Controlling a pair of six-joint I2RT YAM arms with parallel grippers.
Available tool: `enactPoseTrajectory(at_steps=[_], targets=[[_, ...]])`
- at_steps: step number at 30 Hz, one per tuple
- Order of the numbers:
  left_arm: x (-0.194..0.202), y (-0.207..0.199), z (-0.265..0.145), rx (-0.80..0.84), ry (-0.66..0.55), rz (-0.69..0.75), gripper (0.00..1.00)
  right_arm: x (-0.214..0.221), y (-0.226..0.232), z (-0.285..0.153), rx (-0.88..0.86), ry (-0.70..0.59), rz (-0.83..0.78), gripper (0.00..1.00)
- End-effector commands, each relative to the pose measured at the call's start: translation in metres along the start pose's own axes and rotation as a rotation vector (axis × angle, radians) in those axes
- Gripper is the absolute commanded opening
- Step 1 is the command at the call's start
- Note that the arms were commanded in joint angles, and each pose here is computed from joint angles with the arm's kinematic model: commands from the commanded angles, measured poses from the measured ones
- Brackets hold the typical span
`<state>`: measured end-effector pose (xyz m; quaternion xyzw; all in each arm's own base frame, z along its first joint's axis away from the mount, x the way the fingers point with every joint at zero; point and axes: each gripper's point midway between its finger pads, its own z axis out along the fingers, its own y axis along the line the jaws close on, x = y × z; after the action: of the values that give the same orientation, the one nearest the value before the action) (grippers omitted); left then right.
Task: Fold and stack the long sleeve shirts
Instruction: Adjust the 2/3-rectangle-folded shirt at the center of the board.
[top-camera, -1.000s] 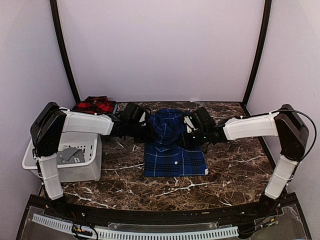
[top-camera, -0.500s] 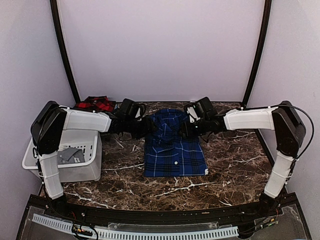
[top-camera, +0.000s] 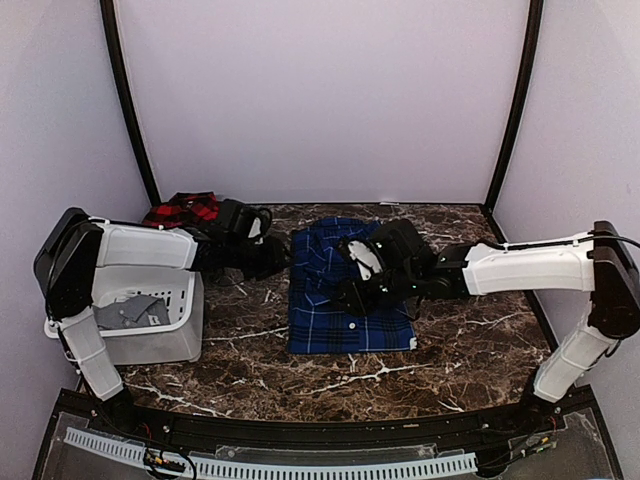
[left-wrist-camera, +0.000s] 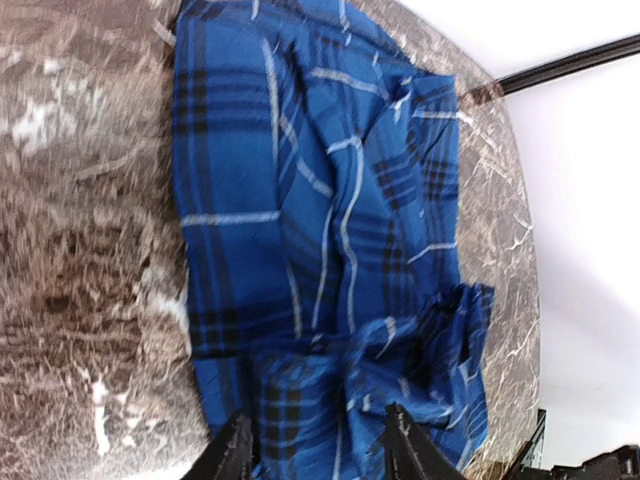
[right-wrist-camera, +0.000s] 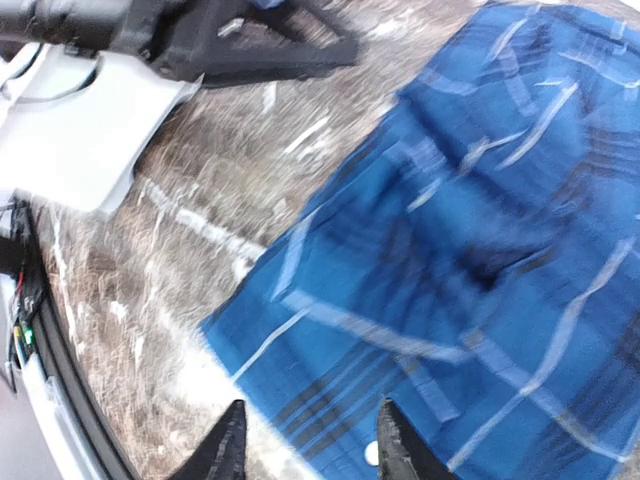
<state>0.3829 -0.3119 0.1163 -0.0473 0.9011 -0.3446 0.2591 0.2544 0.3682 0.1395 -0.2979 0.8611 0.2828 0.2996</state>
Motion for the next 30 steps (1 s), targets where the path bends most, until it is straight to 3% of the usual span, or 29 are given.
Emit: enactPoseTrajectory(at_steps=[1, 6, 11, 16, 21, 30], targets=[[0.021, 0.007, -0.006, 0.021, 0.07, 0.02, 0.43, 0.021, 0.037, 0.01, -0.102, 0.035, -0.029, 0.37], [0.037, 0.008, 0.004, 0.068, 0.14, 0.012, 0.44, 0.031, 0.043, 0.033, -0.106, 0.078, -0.021, 0.35], [0.035, 0.007, 0.008, 0.076, 0.135, 0.015, 0.44, 0.023, 0.038, 0.054, -0.067, 0.077, -0.032, 0.37], [0.029, 0.013, 0.008, 0.058, 0.126, 0.006, 0.44, 0.006, 0.011, 0.075, 0.05, 0.059, 0.001, 0.44], [0.029, 0.013, 0.005, 0.067, 0.125, 0.007, 0.47, -0.03, -0.048, 0.075, 0.214, -0.014, 0.106, 0.45], [0.036, 0.007, 0.017, 0.129, 0.169, 0.007, 0.47, -0.055, -0.09, 0.083, 0.252, -0.026, 0.181, 0.46]])
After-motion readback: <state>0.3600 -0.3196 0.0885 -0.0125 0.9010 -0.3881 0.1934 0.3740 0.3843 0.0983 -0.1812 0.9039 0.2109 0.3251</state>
